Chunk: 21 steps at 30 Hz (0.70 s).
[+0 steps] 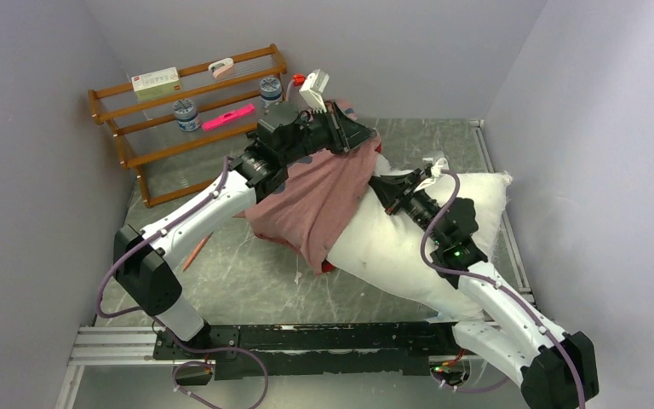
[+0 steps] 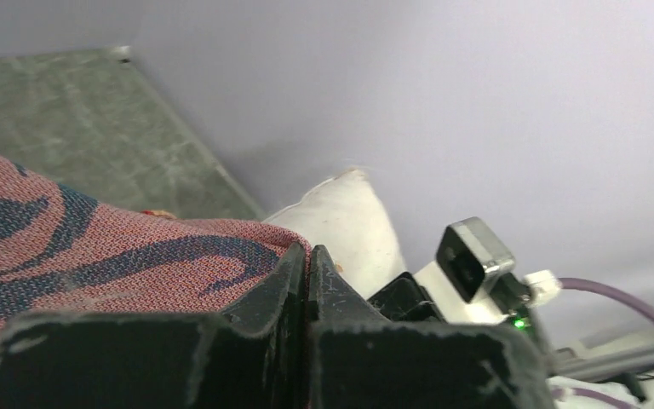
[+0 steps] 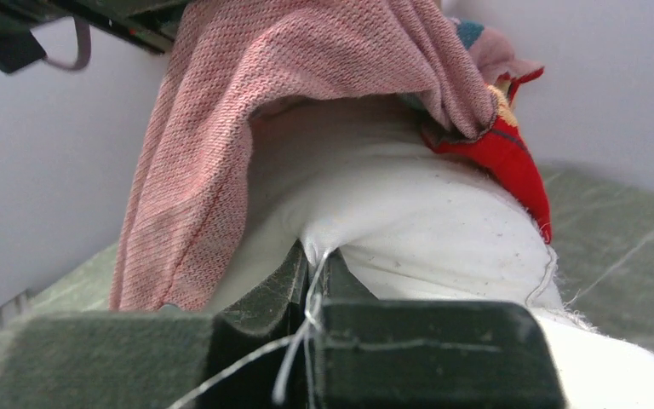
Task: Put the pillow into the pillowcase
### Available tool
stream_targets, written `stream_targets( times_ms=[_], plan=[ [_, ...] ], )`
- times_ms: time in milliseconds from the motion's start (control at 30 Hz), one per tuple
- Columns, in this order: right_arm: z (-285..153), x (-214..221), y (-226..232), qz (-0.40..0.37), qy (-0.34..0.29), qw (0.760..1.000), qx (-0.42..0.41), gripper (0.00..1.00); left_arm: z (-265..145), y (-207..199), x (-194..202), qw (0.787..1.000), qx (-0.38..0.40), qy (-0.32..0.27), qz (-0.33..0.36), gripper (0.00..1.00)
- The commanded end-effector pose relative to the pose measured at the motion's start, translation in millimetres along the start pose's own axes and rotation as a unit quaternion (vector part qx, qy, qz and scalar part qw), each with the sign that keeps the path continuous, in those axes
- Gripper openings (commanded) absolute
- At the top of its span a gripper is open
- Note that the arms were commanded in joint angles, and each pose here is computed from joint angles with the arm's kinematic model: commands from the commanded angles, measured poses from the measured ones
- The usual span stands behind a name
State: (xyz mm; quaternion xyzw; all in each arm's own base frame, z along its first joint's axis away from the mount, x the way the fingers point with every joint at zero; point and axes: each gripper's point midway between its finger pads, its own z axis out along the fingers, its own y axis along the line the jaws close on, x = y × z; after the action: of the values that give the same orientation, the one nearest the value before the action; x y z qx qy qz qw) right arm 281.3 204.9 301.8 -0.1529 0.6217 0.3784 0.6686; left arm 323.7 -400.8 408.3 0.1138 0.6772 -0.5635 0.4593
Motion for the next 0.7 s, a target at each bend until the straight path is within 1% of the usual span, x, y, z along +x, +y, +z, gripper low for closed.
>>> stream_targets(
  times_ms=[0, 100, 200, 267, 367, 400, 433, 467, 500, 567, 600, 667],
  plan=[
    [-1.3, -83.4, 25.7, -0.042, -0.173, 0.983, -0.039, 0.0, -21.0, -91.2, -39.0, 0.984, 0.166, -0.057, -0.021, 0.05],
    [5.7, -82.5, 20.0, -0.039, -0.185, 0.981, -0.032, 0.0, -23.7, -86.1, -30.1, 0.982, 0.175, -0.059, -0.047, 0.05],
    [13.4, -82.9, 1.4, -0.018, -0.207, 0.978, 0.01, 0.0, -22.9, -78.0, -10.9, 0.98, 0.178, -0.053, -0.077, 0.05],
    [17.5, -84.7, -8.3, -0.006, -0.219, 0.975, 0.033, 0.0, -20.6, -79.5, -1.0, 0.98, 0.18, -0.04, -0.069, 0.05],
    [19.1, -75.1, -20.4, 0.022, -0.214, 0.975, 0.061, 0.0, -18.8, -72.7, 15.3, 0.986, 0.161, -0.003, -0.048, 0.06],
    [18.7, -69.7, -27.7, 0.031, -0.207, 0.975, 0.08, 0.0, -20.5, -70.7, 18.9, 0.987, 0.156, 0.005, -0.032, 0.11],
    [19.1, -61.0, -33.6, 0.036, -0.189, 0.977, 0.095, 0.0, -22.0, -61.7, 26.8, 0.991, 0.134, 0.021, -0.02, 0.19],
    [18.5, -53.2, -39.5, 0.038, -0.171, 0.978, 0.112, 0.06, -25.0, -52.0, 31.4, 0.993, 0.109, 0.034, -0.007, 0.28],
    [17.1, -45.8, -45.2, 0.035, -0.152, 0.979, 0.129, 0.14, -29.6, -43.9, 32.5, 0.995, 0.084, 0.042, 0.01, 0.4],
    [9.8, -33.4, -54.7, 0.029, -0.106, 0.98, 0.166, 0.27, -41.4, -22.8, 32.9, 0.997, 0.021, 0.057, 0.047, 0.55],
    [4.0, -26.8, -58.3, 0.023, -0.083, 0.98, 0.181, 0.33, -48.8, -13.1, 31.2, 0.996, -0.011, 0.061, 0.062, 0.6],
    [-7.9, -17.6, -59.5, 0.015, -0.047, 0.979, 0.196, 0.48, -63.5, 4.4, 28.1, 0.992, -0.063, 0.067, 0.081, 0.65]
  ],
)
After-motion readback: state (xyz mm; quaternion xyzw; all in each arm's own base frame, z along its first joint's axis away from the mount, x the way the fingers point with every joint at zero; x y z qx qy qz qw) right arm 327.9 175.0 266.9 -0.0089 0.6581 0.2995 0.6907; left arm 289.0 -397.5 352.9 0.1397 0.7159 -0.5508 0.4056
